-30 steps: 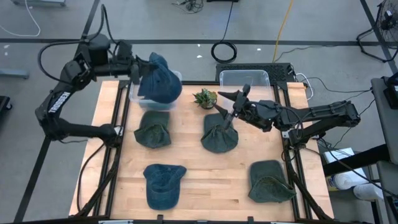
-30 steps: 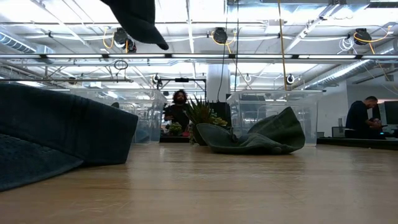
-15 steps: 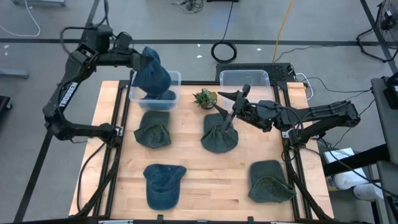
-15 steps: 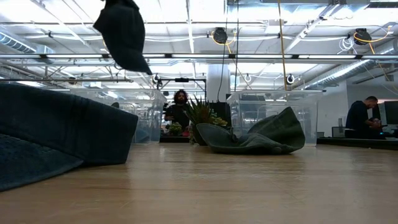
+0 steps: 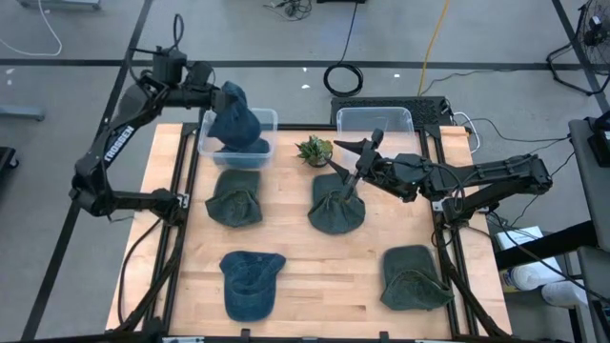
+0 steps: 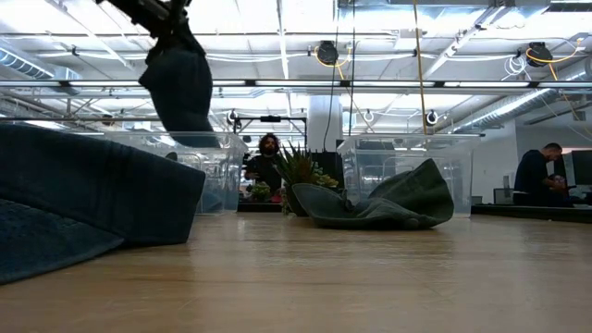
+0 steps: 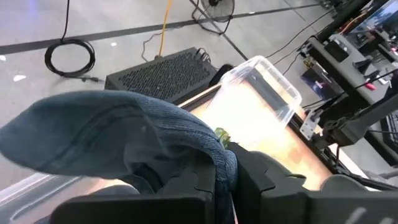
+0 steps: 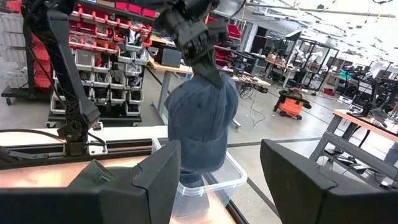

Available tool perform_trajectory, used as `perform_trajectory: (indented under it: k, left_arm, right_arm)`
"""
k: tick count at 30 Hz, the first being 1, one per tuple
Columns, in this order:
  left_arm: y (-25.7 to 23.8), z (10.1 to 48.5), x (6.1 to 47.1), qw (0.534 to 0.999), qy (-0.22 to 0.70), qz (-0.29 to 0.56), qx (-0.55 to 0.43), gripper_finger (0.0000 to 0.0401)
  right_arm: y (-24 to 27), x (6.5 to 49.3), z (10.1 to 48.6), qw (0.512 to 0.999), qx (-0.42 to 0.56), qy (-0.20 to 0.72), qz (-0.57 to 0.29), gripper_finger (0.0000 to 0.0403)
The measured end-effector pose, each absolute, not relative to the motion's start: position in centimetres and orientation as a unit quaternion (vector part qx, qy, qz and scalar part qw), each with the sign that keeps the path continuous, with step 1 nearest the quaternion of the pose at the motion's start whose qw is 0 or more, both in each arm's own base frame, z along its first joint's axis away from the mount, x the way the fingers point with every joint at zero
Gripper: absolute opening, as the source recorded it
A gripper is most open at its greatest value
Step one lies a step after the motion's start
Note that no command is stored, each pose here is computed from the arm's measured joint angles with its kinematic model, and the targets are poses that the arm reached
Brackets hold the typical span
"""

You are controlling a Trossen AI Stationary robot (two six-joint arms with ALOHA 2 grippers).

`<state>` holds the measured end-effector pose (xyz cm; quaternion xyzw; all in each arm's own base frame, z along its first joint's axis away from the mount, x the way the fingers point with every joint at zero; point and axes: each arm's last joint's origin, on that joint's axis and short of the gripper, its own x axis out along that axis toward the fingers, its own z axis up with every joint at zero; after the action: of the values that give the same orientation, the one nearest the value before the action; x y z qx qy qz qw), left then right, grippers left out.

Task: Pick & Place hat
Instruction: Put the top blue cap into the left transparent bin

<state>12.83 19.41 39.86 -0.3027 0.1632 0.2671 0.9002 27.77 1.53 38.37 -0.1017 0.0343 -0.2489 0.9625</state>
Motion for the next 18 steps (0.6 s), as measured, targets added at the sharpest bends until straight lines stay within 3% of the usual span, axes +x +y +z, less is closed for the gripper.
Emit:
perform_trajectory:
  k: [18]
  left_arm:
    - [20.8,32.3,13.4,0.867,0.195,0.315,-0.332,0.0022]
  right_arm:
    - [1.5,27.8,38.4,0.963,-0.102,0.035,-0.249,0.0208]
